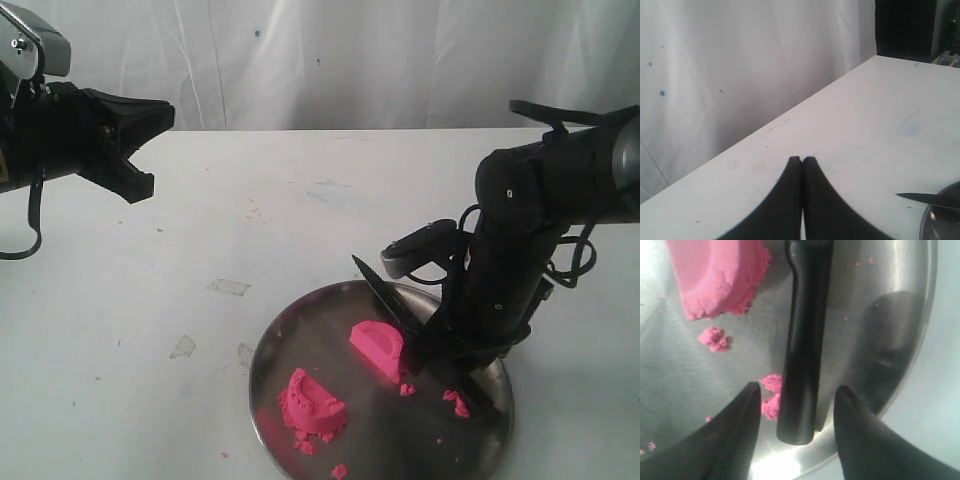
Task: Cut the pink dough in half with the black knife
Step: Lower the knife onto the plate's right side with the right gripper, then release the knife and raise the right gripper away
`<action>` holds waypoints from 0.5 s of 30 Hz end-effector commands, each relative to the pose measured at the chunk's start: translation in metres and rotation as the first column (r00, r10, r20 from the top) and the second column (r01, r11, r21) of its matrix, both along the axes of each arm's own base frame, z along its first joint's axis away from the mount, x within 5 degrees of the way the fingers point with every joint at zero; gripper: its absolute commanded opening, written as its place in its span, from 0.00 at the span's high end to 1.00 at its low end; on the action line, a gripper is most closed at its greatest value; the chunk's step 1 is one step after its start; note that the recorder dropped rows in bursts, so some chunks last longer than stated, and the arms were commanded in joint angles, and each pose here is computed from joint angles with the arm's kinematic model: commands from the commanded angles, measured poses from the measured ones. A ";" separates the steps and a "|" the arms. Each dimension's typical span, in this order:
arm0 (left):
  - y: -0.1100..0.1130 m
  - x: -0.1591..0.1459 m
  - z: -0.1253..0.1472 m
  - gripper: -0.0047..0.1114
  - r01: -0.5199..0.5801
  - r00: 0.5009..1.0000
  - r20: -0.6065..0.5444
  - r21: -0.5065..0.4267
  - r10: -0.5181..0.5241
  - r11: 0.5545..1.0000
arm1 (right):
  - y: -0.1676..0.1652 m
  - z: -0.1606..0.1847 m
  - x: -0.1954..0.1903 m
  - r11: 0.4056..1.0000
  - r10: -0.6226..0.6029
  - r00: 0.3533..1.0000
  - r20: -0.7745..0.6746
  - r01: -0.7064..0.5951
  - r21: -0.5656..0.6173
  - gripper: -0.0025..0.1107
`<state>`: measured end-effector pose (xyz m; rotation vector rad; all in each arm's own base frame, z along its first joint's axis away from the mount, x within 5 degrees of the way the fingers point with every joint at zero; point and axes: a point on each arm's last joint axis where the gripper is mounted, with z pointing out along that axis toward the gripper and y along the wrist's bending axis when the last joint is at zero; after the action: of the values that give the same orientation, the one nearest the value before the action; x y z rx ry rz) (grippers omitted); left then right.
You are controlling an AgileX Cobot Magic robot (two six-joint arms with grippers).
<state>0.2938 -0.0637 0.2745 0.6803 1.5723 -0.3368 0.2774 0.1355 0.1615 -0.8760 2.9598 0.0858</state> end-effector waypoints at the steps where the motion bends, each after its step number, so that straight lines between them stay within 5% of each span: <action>1: 0.001 -0.001 0.001 0.96 -0.001 1.000 -0.002 -0.008 0.001 1.000 | 0.006 0.009 0.004 0.998 -0.035 0.999 -0.019 0.036 0.050 0.59; 6: 0.001 -0.001 0.001 0.96 -0.007 1.000 -0.003 -0.016 0.007 1.000 | 0.009 0.025 0.019 0.998 -0.029 0.995 0.090 0.023 0.063 0.62; 12: 0.001 -0.001 0.001 0.96 -0.007 1.000 -0.003 -0.016 0.007 1.000 | -0.004 0.033 0.035 0.984 -0.147 0.968 0.205 0.122 0.127 0.94; 15: 0.002 -0.001 0.002 0.96 -0.018 1.000 -0.003 -0.033 0.018 0.999 | -0.014 0.040 0.042 0.967 -0.227 0.942 0.248 0.189 0.170 0.98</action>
<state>0.2940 -0.0635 0.2748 0.6732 1.5722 -0.3383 0.3124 0.1318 0.1900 -0.5968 2.7912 0.1565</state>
